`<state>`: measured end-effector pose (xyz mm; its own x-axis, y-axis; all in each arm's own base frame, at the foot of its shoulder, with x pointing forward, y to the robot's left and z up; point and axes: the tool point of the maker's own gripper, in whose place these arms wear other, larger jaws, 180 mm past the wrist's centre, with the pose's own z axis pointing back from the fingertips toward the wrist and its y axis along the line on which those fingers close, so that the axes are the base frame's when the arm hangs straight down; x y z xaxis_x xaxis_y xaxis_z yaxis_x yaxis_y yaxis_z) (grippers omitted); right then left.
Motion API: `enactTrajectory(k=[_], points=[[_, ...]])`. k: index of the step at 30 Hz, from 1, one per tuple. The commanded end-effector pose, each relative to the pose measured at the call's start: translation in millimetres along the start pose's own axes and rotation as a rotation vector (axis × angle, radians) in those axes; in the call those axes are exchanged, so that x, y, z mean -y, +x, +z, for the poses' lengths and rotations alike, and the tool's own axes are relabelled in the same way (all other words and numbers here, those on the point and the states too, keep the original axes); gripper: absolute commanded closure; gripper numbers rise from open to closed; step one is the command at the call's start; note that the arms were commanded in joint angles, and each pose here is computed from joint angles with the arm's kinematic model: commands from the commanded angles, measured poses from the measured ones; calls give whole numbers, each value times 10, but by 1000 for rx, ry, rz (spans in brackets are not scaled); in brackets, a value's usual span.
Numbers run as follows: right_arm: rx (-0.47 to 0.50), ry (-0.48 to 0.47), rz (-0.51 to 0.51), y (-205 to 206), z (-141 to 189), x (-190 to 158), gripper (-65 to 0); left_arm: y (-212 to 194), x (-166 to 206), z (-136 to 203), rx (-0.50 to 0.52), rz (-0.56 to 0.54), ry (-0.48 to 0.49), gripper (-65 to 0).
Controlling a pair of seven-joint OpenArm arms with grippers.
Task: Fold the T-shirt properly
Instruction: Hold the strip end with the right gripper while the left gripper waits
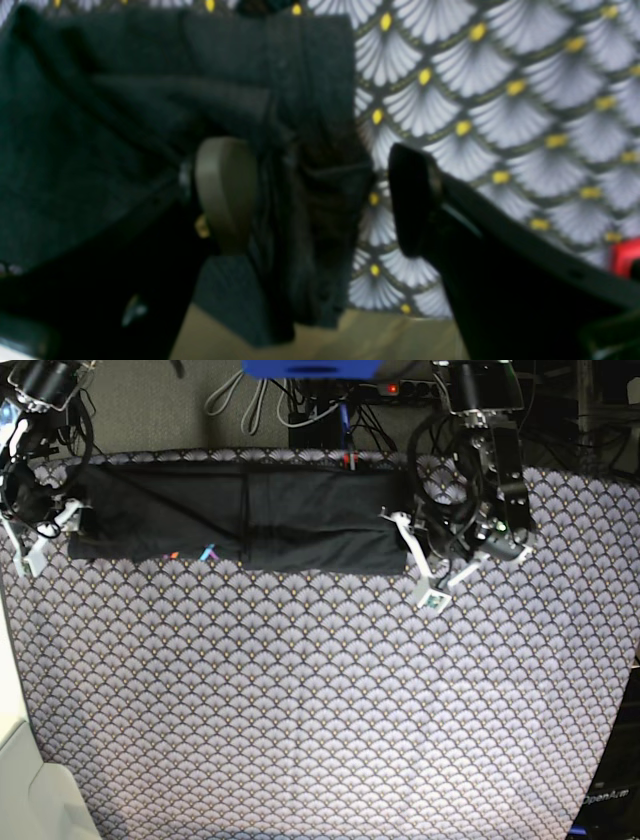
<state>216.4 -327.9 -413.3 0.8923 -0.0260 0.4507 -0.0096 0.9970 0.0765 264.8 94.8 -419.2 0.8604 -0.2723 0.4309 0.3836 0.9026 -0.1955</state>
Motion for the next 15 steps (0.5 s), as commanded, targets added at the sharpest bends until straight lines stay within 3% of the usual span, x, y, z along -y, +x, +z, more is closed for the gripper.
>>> enactTrajectory(k=[1, 15], points=[[29, -29, 17, 139, 78, 118, -426, 109, -19, 49, 28, -13, 9, -4], [1, 15, 33, 71, -39, -62, -425, 98, -16, 48, 26, -13, 9, -4]])
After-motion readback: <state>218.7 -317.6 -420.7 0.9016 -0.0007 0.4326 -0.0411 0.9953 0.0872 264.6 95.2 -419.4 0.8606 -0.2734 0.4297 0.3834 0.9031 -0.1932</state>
